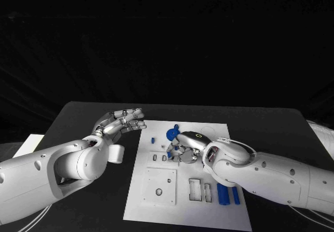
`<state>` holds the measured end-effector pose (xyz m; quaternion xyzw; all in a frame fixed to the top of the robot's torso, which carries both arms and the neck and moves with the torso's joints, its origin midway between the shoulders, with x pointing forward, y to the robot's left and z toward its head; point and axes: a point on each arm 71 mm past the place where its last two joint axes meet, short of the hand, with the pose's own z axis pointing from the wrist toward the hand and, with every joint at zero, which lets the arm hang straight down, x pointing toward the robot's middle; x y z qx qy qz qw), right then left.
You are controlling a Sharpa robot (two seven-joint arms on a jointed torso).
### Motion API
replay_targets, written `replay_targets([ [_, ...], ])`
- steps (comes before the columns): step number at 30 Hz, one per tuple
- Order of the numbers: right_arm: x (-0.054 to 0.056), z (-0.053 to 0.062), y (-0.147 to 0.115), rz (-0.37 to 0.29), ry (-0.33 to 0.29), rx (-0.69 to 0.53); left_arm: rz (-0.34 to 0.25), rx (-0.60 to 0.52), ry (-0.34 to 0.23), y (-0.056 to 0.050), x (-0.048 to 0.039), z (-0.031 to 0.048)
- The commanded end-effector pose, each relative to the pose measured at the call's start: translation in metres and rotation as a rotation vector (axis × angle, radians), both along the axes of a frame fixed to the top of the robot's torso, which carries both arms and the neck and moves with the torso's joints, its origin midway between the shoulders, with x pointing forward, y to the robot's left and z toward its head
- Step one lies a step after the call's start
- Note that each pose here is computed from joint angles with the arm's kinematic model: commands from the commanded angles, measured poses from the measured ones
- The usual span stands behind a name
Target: Assemble the parts on the task board
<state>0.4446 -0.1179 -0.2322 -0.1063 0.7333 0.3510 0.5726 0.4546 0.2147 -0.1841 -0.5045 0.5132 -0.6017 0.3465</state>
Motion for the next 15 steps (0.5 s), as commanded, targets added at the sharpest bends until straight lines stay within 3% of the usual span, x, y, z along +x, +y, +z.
replay_targets([
  [1,-0.0007,-0.0041,0.0007,0.007,0.003,-0.063,-0.023,-0.017,-0.005,-0.0033,-0.0011,0.0013],
  [15,-0.0015,-0.0081,0.0013,0.010,0.022,-0.103,-0.026,-0.019,-0.004,-0.0040,-0.0020,0.0016],
])
